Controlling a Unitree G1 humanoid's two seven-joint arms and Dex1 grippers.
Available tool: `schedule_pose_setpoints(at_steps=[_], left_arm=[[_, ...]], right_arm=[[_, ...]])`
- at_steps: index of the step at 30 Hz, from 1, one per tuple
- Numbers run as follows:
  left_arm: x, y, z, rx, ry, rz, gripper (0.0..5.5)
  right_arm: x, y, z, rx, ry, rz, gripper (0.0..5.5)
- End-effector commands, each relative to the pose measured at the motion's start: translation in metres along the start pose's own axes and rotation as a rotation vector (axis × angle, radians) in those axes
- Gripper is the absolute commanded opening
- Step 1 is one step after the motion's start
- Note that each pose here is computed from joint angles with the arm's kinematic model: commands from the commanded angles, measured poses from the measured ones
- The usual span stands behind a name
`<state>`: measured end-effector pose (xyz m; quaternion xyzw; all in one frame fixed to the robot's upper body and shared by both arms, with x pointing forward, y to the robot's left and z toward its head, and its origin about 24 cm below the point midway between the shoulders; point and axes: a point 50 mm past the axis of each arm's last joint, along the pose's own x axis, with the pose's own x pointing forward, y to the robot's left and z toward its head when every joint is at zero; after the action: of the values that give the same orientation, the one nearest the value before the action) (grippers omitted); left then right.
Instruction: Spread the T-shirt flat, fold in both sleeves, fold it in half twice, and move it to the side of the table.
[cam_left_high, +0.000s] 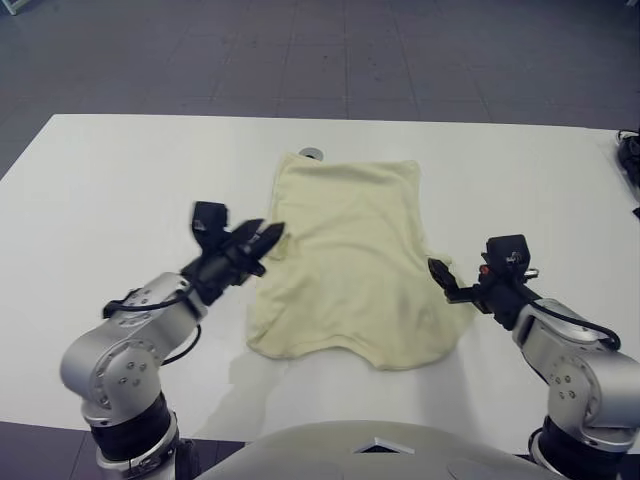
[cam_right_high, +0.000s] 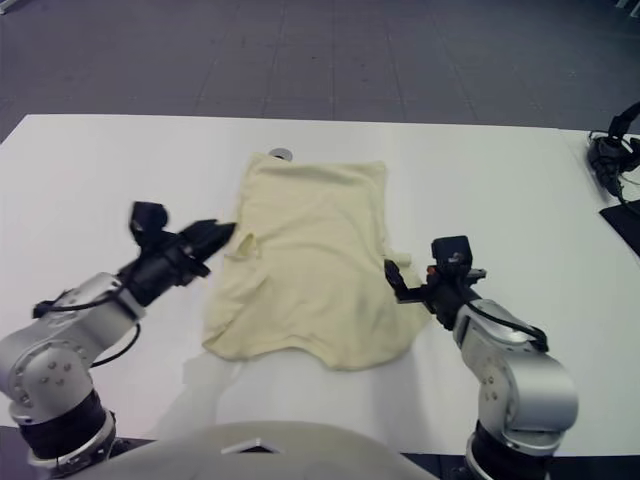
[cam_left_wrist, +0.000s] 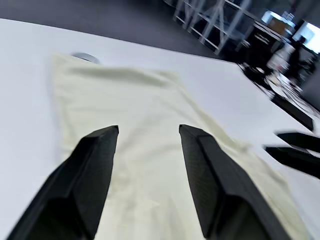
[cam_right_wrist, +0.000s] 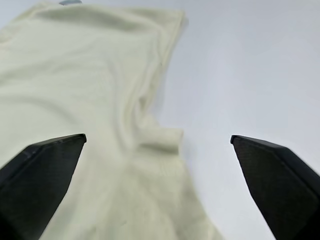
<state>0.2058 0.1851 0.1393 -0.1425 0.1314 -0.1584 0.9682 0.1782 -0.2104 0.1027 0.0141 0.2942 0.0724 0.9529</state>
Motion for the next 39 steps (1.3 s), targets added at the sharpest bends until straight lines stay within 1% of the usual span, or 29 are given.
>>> schedule_pose_setpoints(at_steps=[1, 6, 11, 12, 13, 15, 19, 25, 27, 28, 29, 32, 38, 39], left_arm=[[-0.011, 0.013, 0.012, -0.055, -0.111, 0.165, 2.96], [-0.009, 0.010, 0.013, -0.062, -0.105, 0.172, 3.91], [-0.007, 0.009, 0.013, -0.071, -0.092, 0.161, 4.82], [-0.007, 0.009, 0.012, -0.072, -0.089, 0.160, 4.97], [-0.007, 0.008, 0.012, -0.073, -0.087, 0.159, 5.07], [-0.007, 0.008, 0.011, -0.076, -0.082, 0.157, 5.40], [-0.006, 0.006, 0.010, -0.081, -0.077, 0.149, 5.40], [-0.007, 0.005, 0.008, -0.084, -0.068, 0.149, 5.40], [-0.006, 0.005, 0.009, -0.082, -0.066, 0.147, 5.40], [-0.006, 0.005, 0.009, -0.081, -0.065, 0.147, 5.40], [-0.006, 0.005, 0.009, -0.080, -0.064, 0.147, 5.40], [-0.006, 0.005, 0.009, -0.078, -0.064, 0.147, 5.40], [-0.005, 0.005, 0.007, -0.078, -0.056, 0.143, 5.40], [-0.005, 0.005, 0.007, -0.077, -0.056, 0.143, 5.40]], right_arm=[[-0.011, -0.008, -0.014, 0.029, 0.113, 0.025, 5.40], [-0.010, -0.015, -0.030, 0.110, 0.187, -0.003, 5.40], [-0.008, -0.022, -0.043, 0.212, 0.224, -0.038, 5.40], [-0.007, -0.022, -0.044, 0.224, 0.227, -0.038, 5.19], [-0.007, -0.023, -0.044, 0.234, 0.229, -0.037, 5.17], [-0.005, -0.022, -0.046, 0.245, 0.231, -0.034, 4.80], [-0.005, -0.018, -0.048, 0.260, 0.246, -0.010, 4.17], [-0.005, -0.022, -0.050, 0.317, 0.256, -0.031, 3.23], [-0.004, -0.021, -0.050, 0.324, 0.255, -0.031, 2.83], [-0.003, -0.020, -0.050, 0.327, 0.255, -0.029, 2.74], [-0.003, -0.019, -0.050, 0.327, 0.254, -0.026, 2.50], [-0.002, -0.017, -0.050, 0.326, 0.253, -0.017, 2.09], [-0.001, -0.016, -0.050, 0.327, 0.258, -0.012, 0.99], [-0.001, -0.016, -0.050, 0.327, 0.258, -0.013, 0.88]])
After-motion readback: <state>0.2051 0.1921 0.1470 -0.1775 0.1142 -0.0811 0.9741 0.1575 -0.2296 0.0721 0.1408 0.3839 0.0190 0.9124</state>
